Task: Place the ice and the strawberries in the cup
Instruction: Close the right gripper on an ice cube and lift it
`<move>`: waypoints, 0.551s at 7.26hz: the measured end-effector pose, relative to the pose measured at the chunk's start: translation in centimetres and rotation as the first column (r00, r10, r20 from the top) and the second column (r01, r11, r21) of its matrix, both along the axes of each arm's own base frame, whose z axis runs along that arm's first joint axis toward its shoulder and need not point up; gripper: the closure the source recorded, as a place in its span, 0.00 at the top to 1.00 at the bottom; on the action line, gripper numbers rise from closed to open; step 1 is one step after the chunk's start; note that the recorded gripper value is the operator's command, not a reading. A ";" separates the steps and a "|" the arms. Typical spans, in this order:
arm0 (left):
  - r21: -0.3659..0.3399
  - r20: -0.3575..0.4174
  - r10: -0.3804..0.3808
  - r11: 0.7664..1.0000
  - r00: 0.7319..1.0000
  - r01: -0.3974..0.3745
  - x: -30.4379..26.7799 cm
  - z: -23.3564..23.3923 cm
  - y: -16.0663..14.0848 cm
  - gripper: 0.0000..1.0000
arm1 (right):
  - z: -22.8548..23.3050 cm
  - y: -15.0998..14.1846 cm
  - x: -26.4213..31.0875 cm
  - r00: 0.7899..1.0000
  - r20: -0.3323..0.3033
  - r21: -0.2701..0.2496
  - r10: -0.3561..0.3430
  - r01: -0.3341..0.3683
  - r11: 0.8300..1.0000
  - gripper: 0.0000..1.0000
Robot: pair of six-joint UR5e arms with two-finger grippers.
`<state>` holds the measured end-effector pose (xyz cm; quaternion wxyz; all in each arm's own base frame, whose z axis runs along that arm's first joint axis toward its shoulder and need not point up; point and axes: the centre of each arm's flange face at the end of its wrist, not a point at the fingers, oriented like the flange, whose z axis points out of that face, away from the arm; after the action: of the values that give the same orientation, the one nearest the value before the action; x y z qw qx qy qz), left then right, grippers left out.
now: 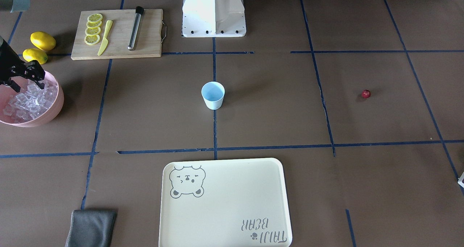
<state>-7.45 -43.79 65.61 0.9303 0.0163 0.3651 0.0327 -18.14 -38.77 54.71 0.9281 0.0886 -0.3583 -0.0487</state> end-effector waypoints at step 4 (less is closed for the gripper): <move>0.001 0.000 0.000 1.000 1.000 0.000 0.0 -0.1 0.0 1.00 | 0.0 0.2 -0.3 1.000 0.000 -0.005 -0.010 0.010 1.000 0.03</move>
<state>-7.45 -43.80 65.50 0.9302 0.0169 0.3651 0.0329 -18.41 -38.53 54.70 0.9280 0.0842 -0.3591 -0.0525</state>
